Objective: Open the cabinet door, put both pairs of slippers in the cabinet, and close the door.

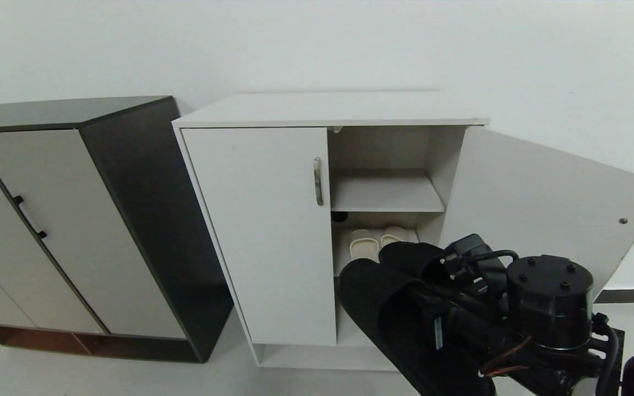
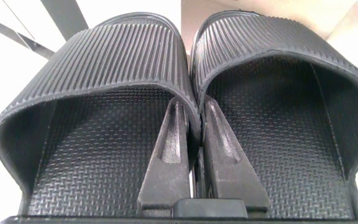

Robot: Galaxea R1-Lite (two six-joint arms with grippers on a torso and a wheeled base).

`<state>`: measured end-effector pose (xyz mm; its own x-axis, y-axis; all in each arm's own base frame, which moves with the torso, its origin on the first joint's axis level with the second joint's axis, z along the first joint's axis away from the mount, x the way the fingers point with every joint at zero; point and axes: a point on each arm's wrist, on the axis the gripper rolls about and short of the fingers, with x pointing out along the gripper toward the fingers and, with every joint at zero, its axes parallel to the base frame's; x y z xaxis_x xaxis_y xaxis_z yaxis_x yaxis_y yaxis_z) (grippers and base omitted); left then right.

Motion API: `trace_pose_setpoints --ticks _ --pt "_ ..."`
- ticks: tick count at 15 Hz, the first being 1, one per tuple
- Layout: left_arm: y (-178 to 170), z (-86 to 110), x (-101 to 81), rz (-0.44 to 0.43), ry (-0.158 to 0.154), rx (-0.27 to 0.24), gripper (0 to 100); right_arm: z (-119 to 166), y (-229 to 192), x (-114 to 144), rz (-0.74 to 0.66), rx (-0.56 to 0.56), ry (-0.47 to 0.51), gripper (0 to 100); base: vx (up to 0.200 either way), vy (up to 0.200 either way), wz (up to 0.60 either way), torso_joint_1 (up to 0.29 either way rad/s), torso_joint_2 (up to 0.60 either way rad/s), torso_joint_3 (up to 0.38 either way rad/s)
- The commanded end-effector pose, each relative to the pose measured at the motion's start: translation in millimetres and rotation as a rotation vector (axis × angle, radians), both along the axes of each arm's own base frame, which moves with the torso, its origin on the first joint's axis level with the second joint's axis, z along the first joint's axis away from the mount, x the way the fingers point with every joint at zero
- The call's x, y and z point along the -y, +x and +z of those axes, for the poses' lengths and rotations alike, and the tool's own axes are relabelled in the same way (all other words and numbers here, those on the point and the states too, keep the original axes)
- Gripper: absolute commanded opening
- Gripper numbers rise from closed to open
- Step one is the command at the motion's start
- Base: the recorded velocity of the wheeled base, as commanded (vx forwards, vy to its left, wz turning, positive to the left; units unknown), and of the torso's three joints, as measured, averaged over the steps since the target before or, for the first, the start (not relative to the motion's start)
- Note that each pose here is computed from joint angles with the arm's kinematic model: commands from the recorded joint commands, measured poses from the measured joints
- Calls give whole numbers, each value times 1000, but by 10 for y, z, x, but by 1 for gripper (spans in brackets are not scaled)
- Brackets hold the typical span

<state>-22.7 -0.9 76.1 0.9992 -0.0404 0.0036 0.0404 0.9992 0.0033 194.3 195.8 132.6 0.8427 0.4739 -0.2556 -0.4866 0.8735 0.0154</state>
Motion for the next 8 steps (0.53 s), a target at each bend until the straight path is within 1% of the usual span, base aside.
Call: trace_pose_setpoints --ticks 1,6,8 --pt "1 1 0 1 0 -1 0 0 -2 1 0 0 0 0 0 0 0 -100 452 344" --pt "1 1 0 -1 0 -1 0 -21 2 -3 0 -5 -5 0 0 0 0 -58 428 362" --pt "0 1 0 1 0 1 0 -33 6 -2 -1 -9 -7 0 0 0 0 -15 163 171"
